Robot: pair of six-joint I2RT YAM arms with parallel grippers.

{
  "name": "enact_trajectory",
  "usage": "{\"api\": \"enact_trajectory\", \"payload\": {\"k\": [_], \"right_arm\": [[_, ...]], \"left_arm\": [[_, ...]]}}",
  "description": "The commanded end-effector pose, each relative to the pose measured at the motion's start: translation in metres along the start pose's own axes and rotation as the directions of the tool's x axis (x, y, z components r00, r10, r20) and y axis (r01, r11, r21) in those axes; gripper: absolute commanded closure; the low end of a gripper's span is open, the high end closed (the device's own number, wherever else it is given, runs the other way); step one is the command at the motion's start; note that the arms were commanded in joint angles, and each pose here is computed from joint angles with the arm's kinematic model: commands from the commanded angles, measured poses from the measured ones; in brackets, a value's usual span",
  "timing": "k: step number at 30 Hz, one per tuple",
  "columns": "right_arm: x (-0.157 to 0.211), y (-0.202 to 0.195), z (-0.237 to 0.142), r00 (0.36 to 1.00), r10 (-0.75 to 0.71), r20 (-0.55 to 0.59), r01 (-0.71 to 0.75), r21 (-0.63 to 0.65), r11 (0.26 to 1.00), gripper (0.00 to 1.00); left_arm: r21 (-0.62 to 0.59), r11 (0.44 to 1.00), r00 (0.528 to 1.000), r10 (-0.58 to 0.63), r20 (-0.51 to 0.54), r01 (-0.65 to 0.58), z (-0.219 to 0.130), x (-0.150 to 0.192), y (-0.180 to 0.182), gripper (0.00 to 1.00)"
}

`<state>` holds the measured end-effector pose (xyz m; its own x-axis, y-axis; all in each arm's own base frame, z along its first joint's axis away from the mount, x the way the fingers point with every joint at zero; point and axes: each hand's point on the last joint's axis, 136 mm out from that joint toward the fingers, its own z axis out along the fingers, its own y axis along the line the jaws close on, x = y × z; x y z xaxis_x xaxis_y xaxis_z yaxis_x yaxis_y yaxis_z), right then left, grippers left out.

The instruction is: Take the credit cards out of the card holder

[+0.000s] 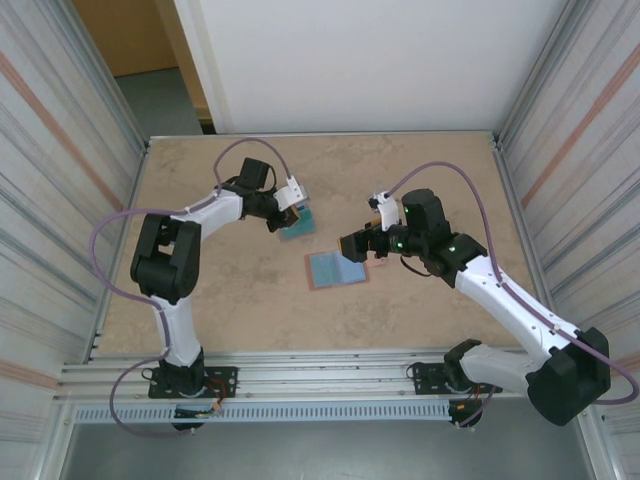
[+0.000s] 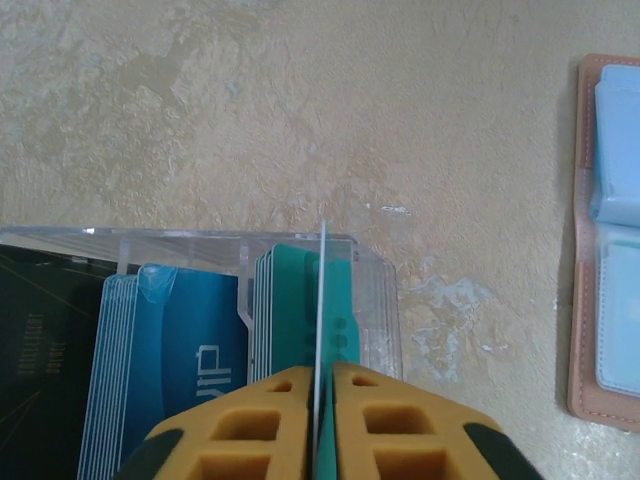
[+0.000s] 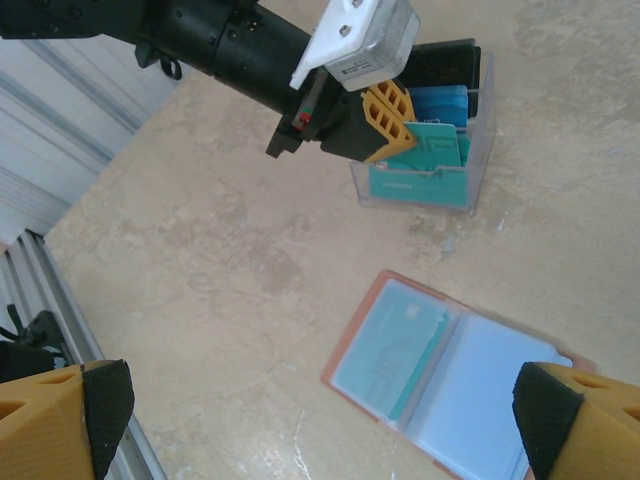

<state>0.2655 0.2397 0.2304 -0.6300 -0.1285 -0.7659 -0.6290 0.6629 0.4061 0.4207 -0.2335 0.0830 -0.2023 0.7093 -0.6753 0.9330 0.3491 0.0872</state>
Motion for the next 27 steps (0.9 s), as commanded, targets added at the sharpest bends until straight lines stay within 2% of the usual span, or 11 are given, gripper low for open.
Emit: {"api": "enact_trajectory", "payload": {"k": [1, 10, 15, 17, 21, 23, 27], "right_arm": [[-0.007, 0.004, -0.005, 1.0, 0.012, 0.028, -0.012, -0.005, 1.0, 0.01], [-0.002, 0.002, -0.001, 1.0, 0.01, 0.012, -0.01, 0.029, 1.0, 0.0], [0.008, -0.002, 0.009, 0.999, 0.011, -0.045, -0.006, 0.101, 0.995, 0.08], [0.014, -0.004, 0.016, 0.996, 0.006, -0.084, 0.006, 0.147, 0.989, 0.12], [0.029, -0.008, 0.028, 0.987, 0.023, -0.162, 0.017, 0.245, 0.969, 0.16], [0.037, -0.012, 0.036, 0.979, 0.054, -0.199, 0.006, 0.288, 0.958, 0.21], [0.061, -0.015, 0.056, 0.952, 0.1, -0.29, 0.011, 0.36, 0.933, 0.21]], "left_arm": [[0.002, 1.0, 1.0, 0.001, -0.013, -0.001, 0.001, -0.001, 0.001, 0.79], [-0.06, 0.998, 0.999, 0.03, 0.038, -0.028, -0.029, -0.027, 0.001, 0.77], [-0.131, 0.99, 0.993, 0.056, 0.104, -0.042, -0.061, -0.049, -0.007, 0.76], [-0.169, 0.985, 0.99, 0.062, 0.124, -0.04, -0.074, -0.057, -0.011, 0.67], [-0.259, 0.966, 0.987, 0.064, 0.149, -0.024, -0.099, -0.063, -0.025, 0.23], [-0.311, 0.95, 0.984, 0.062, 0.169, -0.006, -0.11, -0.063, -0.033, 0.03], [-0.457, 0.878, 0.969, -0.032, 0.243, 0.144, -0.14, -0.055, -0.035, 0.01]]}}
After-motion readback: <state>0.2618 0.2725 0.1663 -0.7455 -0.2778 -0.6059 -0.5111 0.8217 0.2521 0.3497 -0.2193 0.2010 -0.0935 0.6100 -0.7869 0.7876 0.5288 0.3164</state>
